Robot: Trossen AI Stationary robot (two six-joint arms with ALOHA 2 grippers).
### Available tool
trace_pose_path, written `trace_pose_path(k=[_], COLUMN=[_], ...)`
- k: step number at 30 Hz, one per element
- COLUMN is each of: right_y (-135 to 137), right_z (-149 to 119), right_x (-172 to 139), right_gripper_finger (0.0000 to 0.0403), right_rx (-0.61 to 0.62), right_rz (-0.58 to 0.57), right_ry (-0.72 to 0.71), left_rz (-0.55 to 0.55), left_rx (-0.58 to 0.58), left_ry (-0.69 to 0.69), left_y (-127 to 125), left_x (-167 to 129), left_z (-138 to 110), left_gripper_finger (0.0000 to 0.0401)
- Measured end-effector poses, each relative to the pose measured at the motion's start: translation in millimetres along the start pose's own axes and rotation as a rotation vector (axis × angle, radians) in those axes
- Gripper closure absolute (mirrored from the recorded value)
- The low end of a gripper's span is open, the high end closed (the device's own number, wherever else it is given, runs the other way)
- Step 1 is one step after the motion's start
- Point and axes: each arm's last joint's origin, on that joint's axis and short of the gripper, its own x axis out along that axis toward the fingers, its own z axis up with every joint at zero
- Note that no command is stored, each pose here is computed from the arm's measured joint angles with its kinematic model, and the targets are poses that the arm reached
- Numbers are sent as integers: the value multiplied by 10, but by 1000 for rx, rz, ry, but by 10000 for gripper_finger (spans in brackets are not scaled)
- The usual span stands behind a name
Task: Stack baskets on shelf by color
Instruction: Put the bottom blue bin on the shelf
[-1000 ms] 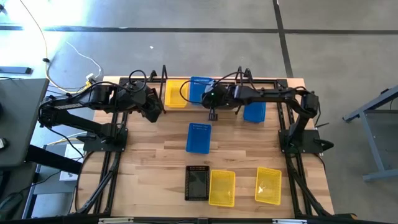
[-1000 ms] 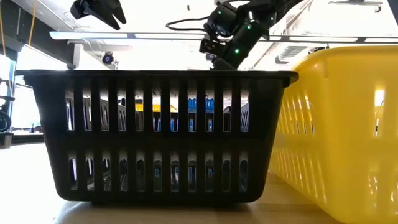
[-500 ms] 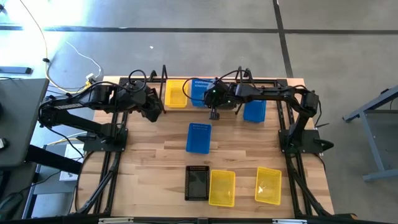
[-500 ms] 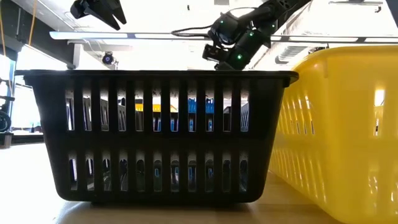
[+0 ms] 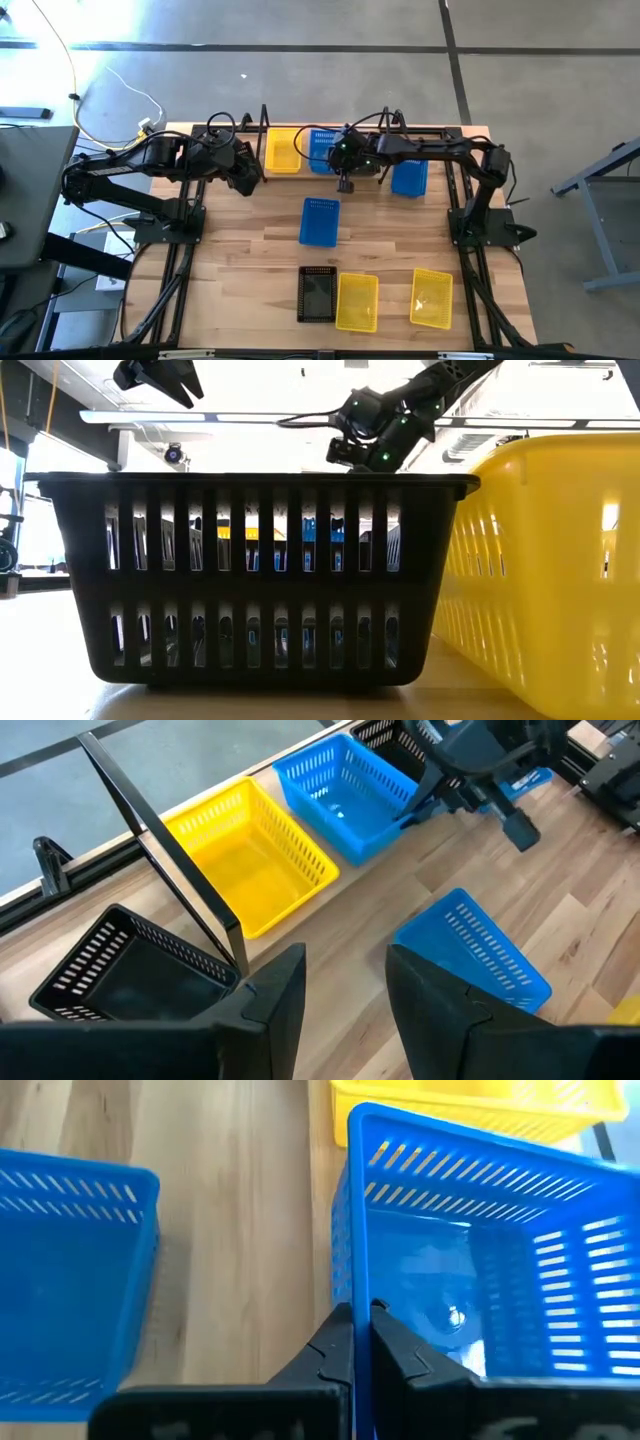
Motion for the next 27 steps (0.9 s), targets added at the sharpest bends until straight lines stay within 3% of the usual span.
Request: trace_pose_path(k=[8, 18, 27], right_y=[-24, -39, -31], right_z=[-38, -32, 82], right_x=[46, 42, -24], right_gripper_finger=[400, 323, 309], right_rx=[3, 11, 40], right_rz=[16, 13, -12], right_ry=[14, 9, -5], left_rz=[0, 0, -1], left_rx=[-3, -27, -27], left_ry=[0, -1, 0], left_y=[-1, -2, -2], left_x=[3, 3, 3], left_z=[0, 1, 1], left_gripper_finger=[272, 272, 272])
